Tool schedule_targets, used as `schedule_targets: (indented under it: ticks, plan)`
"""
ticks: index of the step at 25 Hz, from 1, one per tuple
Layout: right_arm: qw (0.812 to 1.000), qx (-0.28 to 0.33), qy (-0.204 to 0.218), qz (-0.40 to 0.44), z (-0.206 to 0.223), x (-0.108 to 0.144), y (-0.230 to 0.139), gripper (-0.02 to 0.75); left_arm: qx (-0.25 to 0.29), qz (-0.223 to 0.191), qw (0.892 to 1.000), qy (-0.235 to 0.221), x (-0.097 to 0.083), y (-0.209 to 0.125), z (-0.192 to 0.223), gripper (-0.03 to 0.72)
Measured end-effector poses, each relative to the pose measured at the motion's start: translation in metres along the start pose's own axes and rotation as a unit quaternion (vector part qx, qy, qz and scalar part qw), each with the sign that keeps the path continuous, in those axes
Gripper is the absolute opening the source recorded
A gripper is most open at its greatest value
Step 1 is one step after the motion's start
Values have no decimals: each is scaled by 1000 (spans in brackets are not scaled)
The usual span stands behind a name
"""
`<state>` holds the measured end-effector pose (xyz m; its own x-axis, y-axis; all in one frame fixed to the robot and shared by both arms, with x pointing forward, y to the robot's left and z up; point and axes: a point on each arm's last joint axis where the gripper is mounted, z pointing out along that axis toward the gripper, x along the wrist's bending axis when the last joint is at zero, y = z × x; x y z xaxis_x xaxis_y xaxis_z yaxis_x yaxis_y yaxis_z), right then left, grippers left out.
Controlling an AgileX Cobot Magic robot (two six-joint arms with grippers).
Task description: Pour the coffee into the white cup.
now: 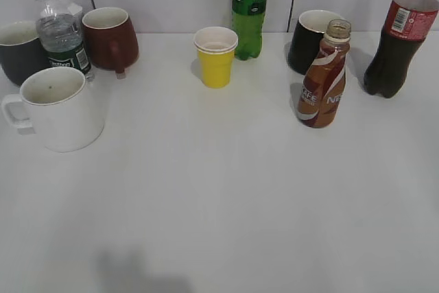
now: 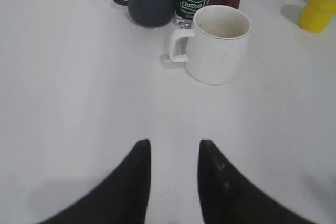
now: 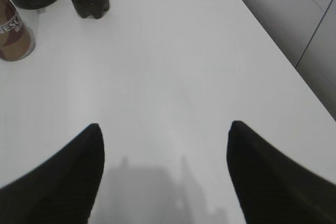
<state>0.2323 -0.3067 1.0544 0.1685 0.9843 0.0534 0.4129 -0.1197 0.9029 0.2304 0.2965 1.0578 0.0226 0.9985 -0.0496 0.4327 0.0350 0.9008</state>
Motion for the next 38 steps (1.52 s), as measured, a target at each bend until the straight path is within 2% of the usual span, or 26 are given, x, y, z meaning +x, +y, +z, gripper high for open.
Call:
schedule_targets:
  ticks: [4,7,11,16,25,30,32,38]
  plan:
    - [1000,0,0,0,0,0,0,570,-3,-1,1000,1,0,13,4,266]
    - [1000,0,0,0,0,0,0,570,-41,-3,999,2,0,35,14,288]
    - [1000,0,0,0,0,0,0,570,-63,-6,998,5,2,61,41,295]
    - [1000,0,0,0,0,0,0,570,-118,14,993,16,5,80,85,295]
    - [1000,0,0,0,0,0,0,570,-178,34,983,20,9,53,164,295]
    - [1000,0,0,0,0,0,0,570,-145,48,988,-28,-7,24,188,295]
    - [1000,0,0,0,0,0,0,570,-130,41,990,-41,-12,16,192,297]
    - [1000,0,0,0,0,0,0,570,-101,23,994,-32,-13,5,211,305]
